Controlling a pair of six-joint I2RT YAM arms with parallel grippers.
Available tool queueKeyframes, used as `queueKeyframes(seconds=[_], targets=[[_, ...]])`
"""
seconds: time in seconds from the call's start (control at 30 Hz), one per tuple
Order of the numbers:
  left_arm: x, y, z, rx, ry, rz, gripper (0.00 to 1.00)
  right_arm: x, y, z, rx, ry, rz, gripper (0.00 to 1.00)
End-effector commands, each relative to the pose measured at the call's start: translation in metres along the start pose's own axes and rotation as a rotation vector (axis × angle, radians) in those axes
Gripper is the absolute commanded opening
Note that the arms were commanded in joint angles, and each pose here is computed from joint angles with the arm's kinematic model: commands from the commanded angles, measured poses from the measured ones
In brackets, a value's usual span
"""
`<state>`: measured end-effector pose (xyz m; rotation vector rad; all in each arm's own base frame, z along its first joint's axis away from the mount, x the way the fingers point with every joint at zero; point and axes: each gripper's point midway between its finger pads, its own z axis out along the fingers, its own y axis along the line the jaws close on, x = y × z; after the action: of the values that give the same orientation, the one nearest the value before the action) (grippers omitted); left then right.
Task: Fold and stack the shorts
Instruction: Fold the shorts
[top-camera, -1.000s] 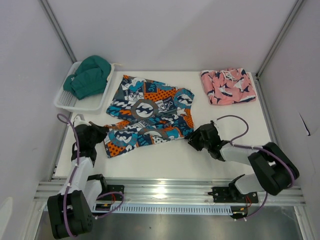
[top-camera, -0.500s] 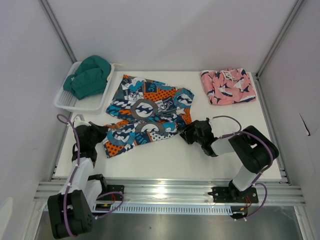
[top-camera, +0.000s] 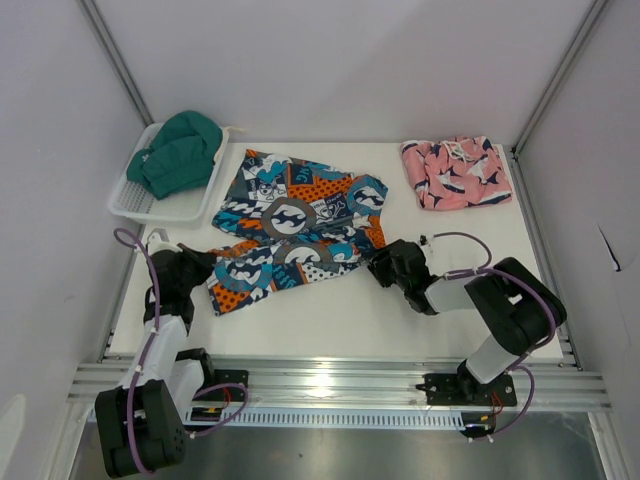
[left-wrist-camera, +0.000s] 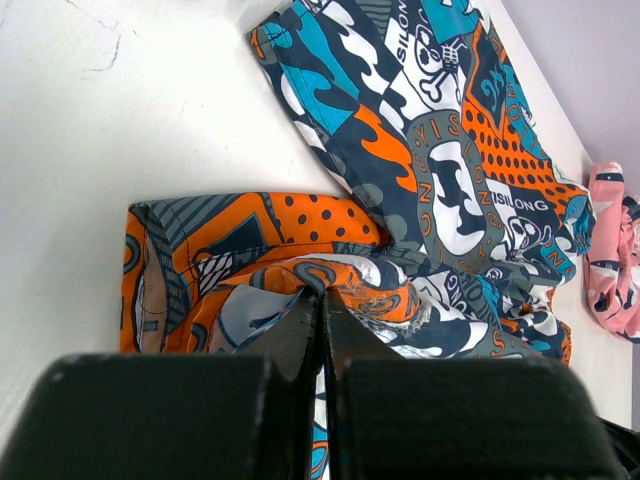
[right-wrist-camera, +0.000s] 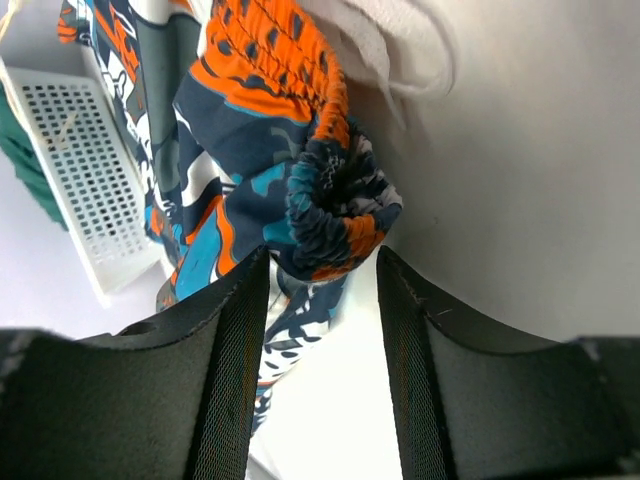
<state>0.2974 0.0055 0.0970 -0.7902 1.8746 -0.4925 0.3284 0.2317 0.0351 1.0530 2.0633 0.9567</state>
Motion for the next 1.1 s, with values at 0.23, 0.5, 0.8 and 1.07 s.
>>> queueKeyframes(seconds=[0.23,0.5,0.8,1.07], targets=[[-0.012,-0.006,0.000,0.027,-0.045,0.019,0.00,-0.040,0.004,-0.005,0.023,-0.149,-0.062,0.43],[-0.013,-0.005,0.001,0.024,-0.046,0.021,0.00,-0.035,-0.001,0.005,0.009,-0.118,-0.043,0.13],[-0.007,-0.017,-0.011,0.073,-0.012,0.022,0.00,-0.045,-0.015,-0.029,0.186,-0.092,-0.199,0.00],[0.021,-0.054,-0.069,0.177,0.186,-0.054,0.00,-0.067,-0.022,-0.077,0.398,-0.047,-0.422,0.00]])
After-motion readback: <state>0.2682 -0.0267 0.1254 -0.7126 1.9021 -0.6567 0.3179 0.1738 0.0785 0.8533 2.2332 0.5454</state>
